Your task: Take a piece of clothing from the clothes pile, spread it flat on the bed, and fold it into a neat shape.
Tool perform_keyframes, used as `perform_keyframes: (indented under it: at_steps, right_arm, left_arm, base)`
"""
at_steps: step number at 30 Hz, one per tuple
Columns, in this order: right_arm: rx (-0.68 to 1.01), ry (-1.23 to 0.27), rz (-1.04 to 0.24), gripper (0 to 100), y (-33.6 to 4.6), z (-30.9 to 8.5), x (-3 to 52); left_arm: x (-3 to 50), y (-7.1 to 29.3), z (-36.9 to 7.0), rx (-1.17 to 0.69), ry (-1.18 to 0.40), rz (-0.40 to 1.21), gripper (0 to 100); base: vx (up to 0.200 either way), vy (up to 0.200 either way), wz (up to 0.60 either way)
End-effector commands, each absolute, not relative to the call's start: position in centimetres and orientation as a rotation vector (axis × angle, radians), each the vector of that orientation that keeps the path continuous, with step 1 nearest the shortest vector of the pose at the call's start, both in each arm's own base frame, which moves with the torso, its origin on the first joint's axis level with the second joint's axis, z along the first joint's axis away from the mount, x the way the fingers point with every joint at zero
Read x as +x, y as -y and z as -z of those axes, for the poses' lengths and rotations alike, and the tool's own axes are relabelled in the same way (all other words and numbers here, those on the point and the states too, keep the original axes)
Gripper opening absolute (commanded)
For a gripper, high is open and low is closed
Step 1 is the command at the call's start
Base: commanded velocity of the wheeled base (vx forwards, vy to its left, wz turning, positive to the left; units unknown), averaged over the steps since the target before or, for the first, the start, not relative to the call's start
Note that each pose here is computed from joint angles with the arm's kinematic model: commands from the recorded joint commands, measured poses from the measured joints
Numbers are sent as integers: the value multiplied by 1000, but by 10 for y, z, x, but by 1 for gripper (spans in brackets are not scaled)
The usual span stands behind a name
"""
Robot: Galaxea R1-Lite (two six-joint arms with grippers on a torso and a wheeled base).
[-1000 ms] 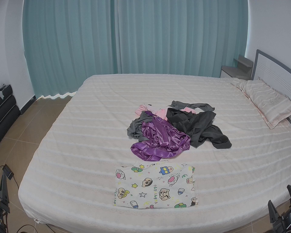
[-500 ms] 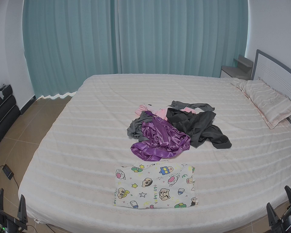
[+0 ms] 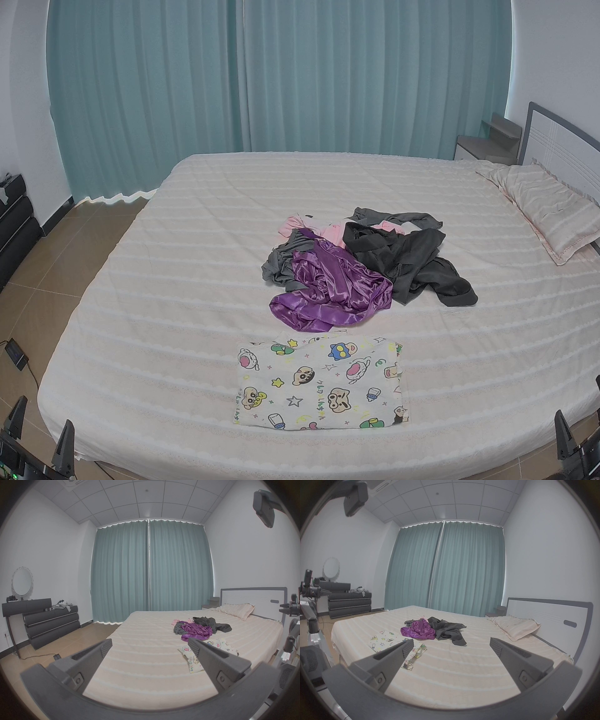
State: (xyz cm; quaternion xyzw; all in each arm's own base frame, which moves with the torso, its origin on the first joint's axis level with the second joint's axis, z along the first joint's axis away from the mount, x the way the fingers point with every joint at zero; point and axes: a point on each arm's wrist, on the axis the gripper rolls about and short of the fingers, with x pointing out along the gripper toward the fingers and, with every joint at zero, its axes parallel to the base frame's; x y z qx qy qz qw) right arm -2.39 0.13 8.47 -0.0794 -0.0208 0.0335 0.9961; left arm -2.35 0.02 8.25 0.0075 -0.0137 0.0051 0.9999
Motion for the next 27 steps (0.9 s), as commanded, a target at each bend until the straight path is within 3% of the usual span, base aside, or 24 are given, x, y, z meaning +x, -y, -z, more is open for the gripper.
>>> perform_keyframes:
  at_steps: [1,4,11,16,18,22,27]
  right_arm:
    - [-85,27,-97,100,-2,-82,-25]
    - [9,-20,-98,100,-2,-83,-27]
    - [14,-8,-78,100,-2,-83,-27]
    - [-151,58,-14,100,0,-83,-24]
    - [-135,73,-54,100,-1,-84,-24]
    - [51,-24,-164,100,-3,-83,-28]
    - [-13,-7,-150,100,-3,-83,-27]
  left_arm:
    - [-23,-1,-75,-8,-3,-46,100]
    - [-23,-1,-75,-8,-1,-46,100]
    - [-23,-1,-75,-8,-1,-46,100]
    - [-23,-1,-75,-2,0,-40,100]
    - [-23,-1,-75,-2,0,-40,100]
    - [-23,-1,-75,-2,0,-41,100]
    - [-23,-1,-75,-2,0,-40,100]
  base:
    - [0,0,0]
    - [0,0,0]
    - [0,0,0]
    - [0,0,0]
    - [0,0,0]
    - [0,0,0]
    - [0,0,0]
